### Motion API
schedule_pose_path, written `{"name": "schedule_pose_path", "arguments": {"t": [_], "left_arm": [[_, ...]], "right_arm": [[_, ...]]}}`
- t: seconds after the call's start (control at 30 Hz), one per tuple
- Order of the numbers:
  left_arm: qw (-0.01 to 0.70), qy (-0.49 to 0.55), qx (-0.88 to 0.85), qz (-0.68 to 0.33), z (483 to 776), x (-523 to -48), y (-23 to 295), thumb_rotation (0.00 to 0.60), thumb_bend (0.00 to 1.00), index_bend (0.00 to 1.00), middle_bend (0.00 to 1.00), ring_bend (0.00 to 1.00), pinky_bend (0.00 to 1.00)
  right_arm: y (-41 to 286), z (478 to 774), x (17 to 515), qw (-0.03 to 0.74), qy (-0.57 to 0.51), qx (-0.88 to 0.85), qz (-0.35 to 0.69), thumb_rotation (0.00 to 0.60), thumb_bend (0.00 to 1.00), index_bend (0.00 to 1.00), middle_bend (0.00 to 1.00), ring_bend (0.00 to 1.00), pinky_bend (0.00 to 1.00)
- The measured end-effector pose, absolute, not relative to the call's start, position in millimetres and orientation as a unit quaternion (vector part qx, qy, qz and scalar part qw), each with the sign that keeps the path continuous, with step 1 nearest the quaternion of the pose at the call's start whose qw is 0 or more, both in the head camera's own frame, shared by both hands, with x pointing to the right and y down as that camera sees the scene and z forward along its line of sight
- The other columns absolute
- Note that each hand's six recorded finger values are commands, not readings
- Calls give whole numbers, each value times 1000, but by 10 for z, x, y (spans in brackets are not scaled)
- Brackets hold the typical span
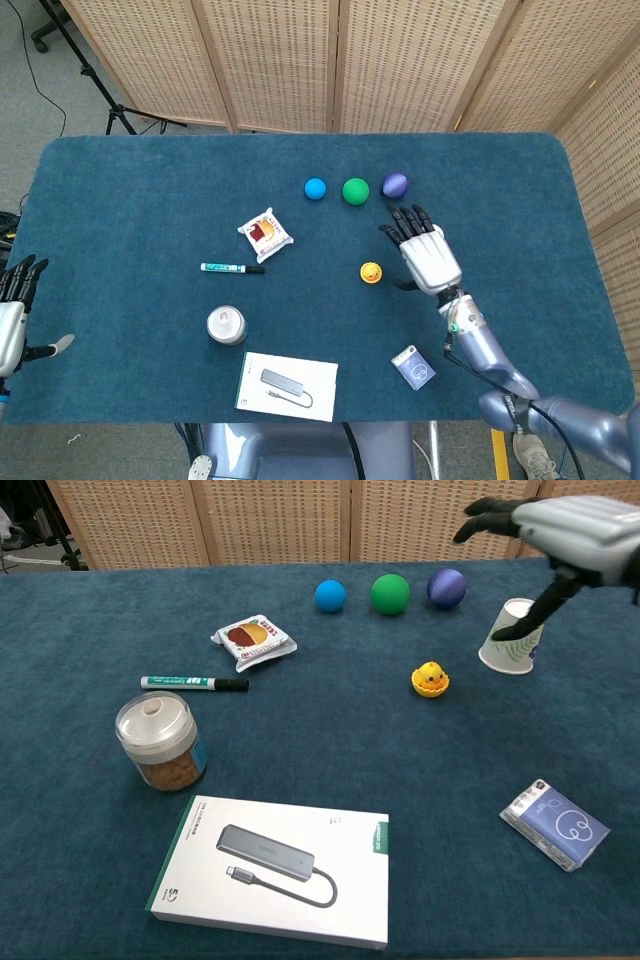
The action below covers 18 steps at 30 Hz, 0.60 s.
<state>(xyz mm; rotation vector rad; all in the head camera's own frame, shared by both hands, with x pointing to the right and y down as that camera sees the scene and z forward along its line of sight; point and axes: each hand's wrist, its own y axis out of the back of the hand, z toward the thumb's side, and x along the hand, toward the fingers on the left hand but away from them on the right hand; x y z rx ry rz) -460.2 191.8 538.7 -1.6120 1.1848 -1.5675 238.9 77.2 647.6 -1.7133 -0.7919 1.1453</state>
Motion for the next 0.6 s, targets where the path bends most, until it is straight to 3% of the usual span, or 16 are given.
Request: {"name": "schedule_pose_path", "arguments": {"t": [0.27, 0.6], "left_arm": [[295, 453, -604, -585, 5392, -4649, 1933, 600, 0, 0, 0, 0, 0], [285, 452, -609, -586, 5378, -4781, 2047, 600, 0, 0, 0, 0, 0]], "right_arm": [[1162, 6061, 3316, 415, -385, -666, 486, 600, 0, 15, 0, 0, 0], [1832, 5883, 3942, 383, -424, -640, 514, 600, 0, 15, 0, 0, 0]]}}
